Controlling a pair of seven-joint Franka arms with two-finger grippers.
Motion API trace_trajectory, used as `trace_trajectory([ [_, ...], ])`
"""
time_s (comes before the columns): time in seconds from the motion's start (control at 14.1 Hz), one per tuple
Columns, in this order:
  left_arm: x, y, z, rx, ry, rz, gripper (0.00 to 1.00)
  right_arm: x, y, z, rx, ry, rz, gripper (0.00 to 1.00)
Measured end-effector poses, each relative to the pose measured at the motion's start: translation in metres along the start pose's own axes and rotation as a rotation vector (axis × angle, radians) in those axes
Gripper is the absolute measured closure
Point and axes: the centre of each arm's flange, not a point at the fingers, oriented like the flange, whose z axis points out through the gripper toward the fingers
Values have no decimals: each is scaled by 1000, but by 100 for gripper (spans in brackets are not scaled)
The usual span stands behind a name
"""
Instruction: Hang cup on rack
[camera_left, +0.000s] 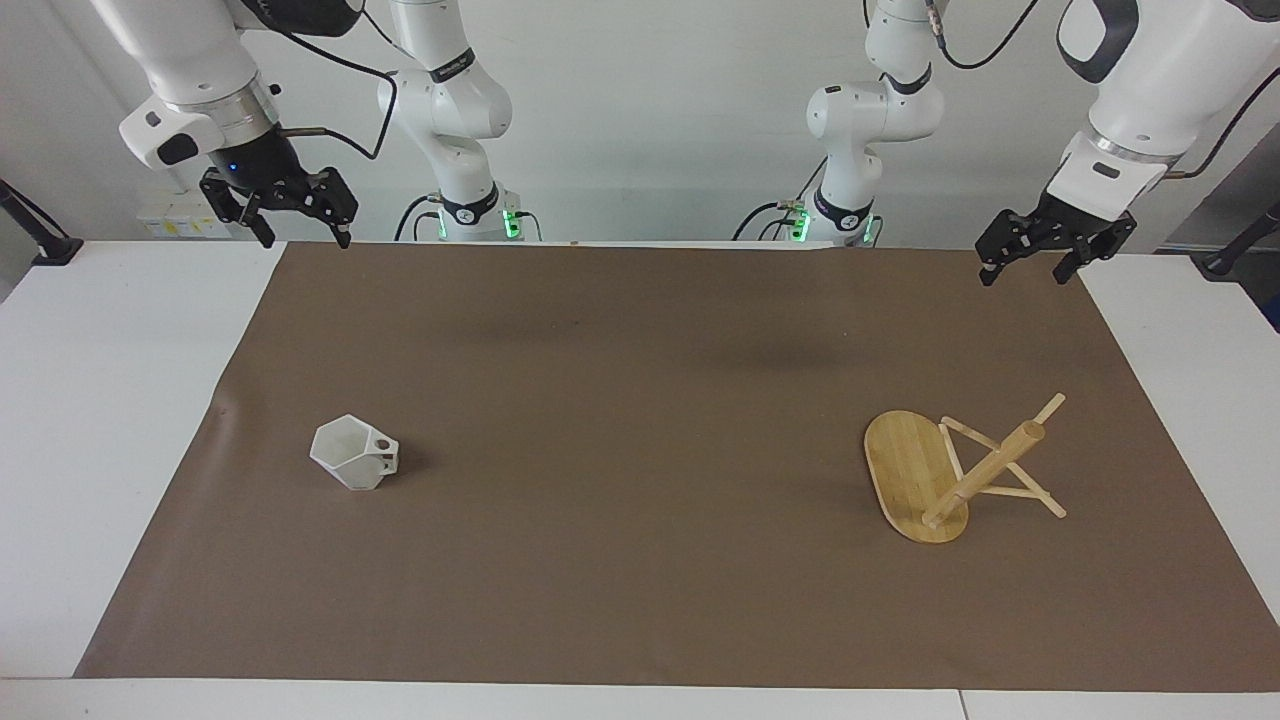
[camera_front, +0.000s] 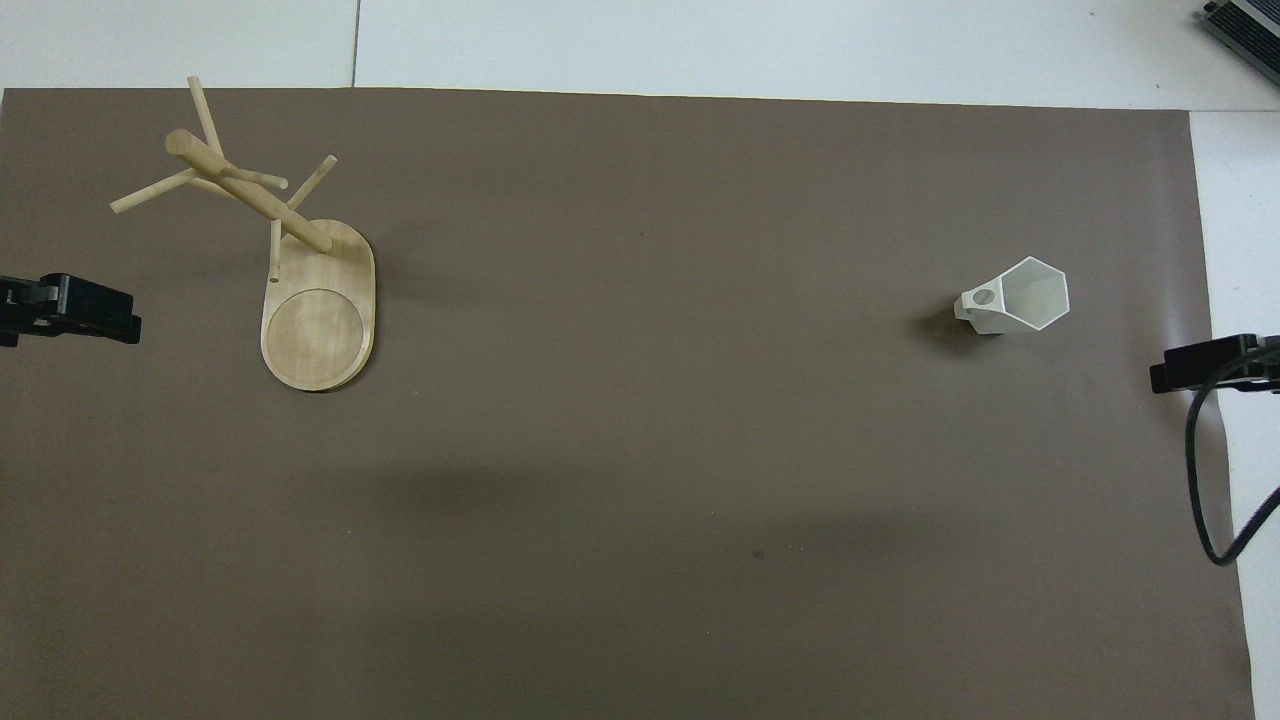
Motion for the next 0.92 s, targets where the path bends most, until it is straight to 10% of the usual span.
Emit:
trace_trajectory([
  [0.92,-1,15,9,1,8,29,0,-5,5,-4,0,-4,7,0],
])
